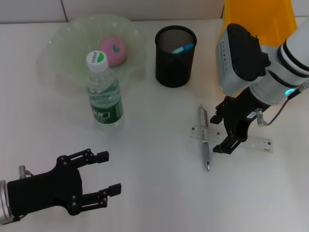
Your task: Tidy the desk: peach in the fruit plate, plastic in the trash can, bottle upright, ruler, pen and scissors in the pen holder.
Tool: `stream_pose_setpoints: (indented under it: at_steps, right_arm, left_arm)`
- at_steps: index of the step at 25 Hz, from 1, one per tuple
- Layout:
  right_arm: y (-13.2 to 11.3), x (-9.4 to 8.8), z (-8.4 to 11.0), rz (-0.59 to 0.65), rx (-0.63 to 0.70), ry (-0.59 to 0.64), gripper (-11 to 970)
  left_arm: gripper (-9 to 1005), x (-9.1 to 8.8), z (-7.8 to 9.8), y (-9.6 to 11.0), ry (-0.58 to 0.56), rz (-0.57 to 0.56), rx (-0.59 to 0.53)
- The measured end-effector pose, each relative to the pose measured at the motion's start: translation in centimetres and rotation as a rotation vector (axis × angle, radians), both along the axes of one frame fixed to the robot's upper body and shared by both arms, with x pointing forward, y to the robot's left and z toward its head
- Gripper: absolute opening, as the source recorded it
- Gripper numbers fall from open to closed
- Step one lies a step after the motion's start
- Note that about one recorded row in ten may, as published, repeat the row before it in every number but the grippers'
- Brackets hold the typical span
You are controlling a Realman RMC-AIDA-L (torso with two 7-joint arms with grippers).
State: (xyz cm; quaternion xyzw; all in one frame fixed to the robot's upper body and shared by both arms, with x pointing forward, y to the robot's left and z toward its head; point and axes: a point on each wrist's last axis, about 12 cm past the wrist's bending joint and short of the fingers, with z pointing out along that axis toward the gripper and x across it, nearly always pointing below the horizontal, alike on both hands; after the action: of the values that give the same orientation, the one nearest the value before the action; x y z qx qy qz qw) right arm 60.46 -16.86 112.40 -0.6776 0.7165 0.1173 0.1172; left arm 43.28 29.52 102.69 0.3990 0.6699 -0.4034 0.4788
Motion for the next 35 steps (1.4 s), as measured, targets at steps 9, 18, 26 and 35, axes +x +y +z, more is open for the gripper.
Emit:
stream_pose_setpoints:
  at_steps: [9,18,26,35]
  right_arm:
    - [0.27,0.14,-0.68,-0.013,-0.012,0.008,710]
    - [0.29,0.20,-0.69,-0.025,-0.027,0.011,652]
    - [0.30,0.19,-0.93,-0.029,-0.037,0.007,497]
    - [0.27,-0.14,-0.38,-0.040,-0.027,0.036,383]
  left_arm:
    - [784,0.00,0.06,0.00,-0.002,-0.003,-0.002]
    - [783,-0.01,0.07,-0.01,-0.001,-0.004,-0.003]
    - [783,-0.07,0.02,-0.04,0.002,-0.003,-0.005]
    - [783,0.00,0.10,-0.02,-0.001,-0.005,-0.005]
